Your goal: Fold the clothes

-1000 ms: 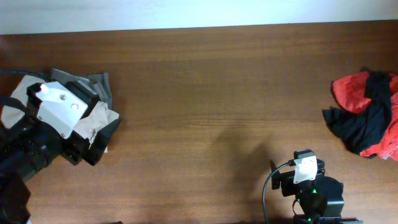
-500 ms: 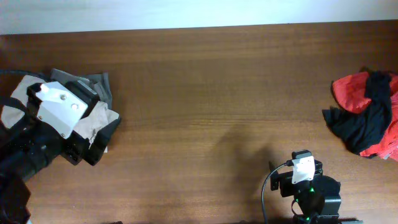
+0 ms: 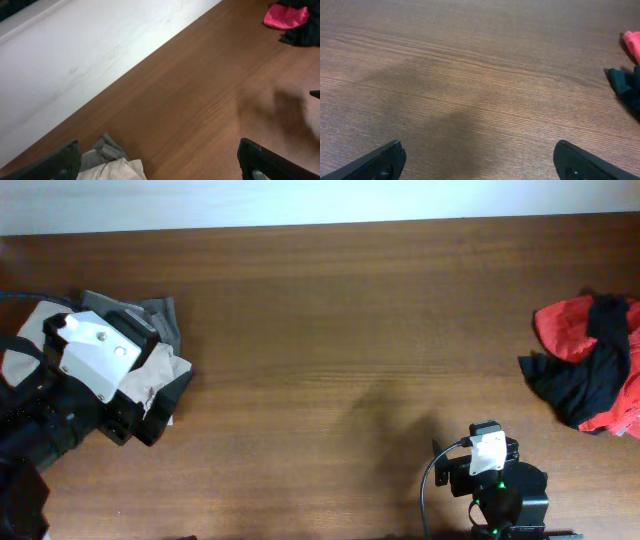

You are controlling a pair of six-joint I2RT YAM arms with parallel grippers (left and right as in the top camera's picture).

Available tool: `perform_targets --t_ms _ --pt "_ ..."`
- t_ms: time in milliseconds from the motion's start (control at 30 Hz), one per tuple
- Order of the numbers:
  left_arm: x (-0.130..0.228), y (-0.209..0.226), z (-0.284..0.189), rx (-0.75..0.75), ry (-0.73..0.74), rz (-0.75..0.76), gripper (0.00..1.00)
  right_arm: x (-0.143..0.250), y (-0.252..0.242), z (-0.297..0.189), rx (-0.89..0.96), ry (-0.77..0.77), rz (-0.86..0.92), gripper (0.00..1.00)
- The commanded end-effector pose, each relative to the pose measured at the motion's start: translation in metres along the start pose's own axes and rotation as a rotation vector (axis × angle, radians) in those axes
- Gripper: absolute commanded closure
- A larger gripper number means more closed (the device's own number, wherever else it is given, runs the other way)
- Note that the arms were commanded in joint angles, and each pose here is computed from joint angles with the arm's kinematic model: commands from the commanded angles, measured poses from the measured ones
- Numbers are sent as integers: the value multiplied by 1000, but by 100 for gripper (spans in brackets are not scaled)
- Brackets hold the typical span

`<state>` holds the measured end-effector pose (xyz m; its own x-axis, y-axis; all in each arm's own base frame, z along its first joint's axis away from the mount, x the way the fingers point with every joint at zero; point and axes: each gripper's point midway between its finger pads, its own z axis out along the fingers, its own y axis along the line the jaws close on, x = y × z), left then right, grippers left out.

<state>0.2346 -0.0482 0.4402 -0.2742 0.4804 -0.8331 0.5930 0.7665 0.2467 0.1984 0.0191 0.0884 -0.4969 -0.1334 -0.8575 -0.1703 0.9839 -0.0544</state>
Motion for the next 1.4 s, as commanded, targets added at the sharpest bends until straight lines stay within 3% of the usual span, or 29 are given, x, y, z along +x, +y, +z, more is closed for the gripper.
perform_targets --t_ms 0,167,367,533,700,867,1133,1367 --pt "5 -2 -1 -4 26 11 1 0 -1 1 3 -8 13 1" --pt "23 -6 -4 -18 97 7 1 0 -1 1 3 -8 13 1" --pt "20 -15 29 -70 -108 240 1 0 -1 1 3 -8 13 1" --pt "64 -65 58 7 -183 314 1 0 -1 1 3 -8 13 1" --pt "133 -114 80 98 -175 322 0 0 -1 1 3 -8 13 1" --pt "172 -134 96 87 -223 331 0 0 -1 1 3 -8 13 1" --pt "218 -139 116 18 -202 345 0 0 -1 1 3 -8 13 1" --pt "240 -115 128 -141 -143 348 0 0 -1 1 3 -8 13 1"
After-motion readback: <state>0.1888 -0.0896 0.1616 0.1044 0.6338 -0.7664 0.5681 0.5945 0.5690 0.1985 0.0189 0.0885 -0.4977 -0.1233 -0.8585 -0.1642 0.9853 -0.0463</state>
